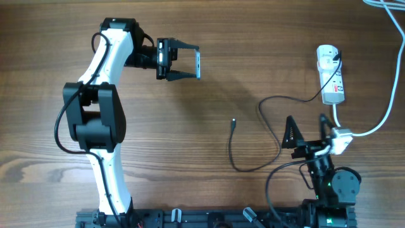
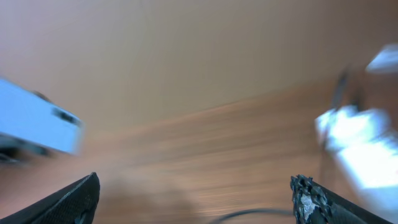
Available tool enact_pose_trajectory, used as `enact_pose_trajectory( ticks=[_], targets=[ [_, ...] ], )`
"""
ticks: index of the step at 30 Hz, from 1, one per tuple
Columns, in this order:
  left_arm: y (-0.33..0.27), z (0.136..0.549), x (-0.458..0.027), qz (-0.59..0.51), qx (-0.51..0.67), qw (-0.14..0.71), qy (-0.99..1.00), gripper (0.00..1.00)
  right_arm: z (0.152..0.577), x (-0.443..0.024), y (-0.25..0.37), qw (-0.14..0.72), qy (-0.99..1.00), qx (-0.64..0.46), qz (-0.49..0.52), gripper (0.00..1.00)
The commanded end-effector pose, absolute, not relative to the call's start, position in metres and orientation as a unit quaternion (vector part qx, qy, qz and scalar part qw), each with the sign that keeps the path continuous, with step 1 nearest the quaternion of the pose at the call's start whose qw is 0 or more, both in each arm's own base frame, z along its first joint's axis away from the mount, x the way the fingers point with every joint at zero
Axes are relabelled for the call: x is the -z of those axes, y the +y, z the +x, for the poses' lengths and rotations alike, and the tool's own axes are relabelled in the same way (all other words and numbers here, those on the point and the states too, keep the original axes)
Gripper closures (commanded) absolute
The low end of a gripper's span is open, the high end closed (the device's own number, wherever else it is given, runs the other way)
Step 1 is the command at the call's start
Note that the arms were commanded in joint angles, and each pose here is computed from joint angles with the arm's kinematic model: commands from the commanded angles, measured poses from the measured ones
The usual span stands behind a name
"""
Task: Plug charger to phone and switch on socket
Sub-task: 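Swing the right gripper up toward the phone held by the left gripper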
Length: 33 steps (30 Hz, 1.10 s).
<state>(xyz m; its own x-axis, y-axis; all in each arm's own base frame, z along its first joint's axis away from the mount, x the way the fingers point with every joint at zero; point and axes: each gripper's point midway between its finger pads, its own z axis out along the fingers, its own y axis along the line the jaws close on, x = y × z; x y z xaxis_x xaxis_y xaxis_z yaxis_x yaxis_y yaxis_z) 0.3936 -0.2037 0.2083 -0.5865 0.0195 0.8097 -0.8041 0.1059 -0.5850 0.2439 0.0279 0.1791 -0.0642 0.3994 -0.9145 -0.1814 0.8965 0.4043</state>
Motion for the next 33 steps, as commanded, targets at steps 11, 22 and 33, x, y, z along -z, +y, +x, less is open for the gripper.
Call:
enact_pose_trajectory(
  ticks=[11, 22, 33],
  targets=[
    [-0.202, 0.393, -0.242, 0.274, -0.631, 0.323, -0.649, 0.37, 0.214, -0.259, 0.073, 0.553, 0.578, -0.57, 0.187, 0.0],
    [-0.202, 0.393, -0.242, 0.275, -0.631, 0.323, -0.649, 0.38, 0.245, -0.309, 0.08, 0.426, 0.826, -0.356, 0.095, 0.0],
    [-0.202, 0.393, -0.242, 0.274, -0.631, 0.323, -0.649, 0.37, 0.257, -0.311, 0.131, 0.253, 0.959, -0.12, -0.055, 0.01]
  ],
)
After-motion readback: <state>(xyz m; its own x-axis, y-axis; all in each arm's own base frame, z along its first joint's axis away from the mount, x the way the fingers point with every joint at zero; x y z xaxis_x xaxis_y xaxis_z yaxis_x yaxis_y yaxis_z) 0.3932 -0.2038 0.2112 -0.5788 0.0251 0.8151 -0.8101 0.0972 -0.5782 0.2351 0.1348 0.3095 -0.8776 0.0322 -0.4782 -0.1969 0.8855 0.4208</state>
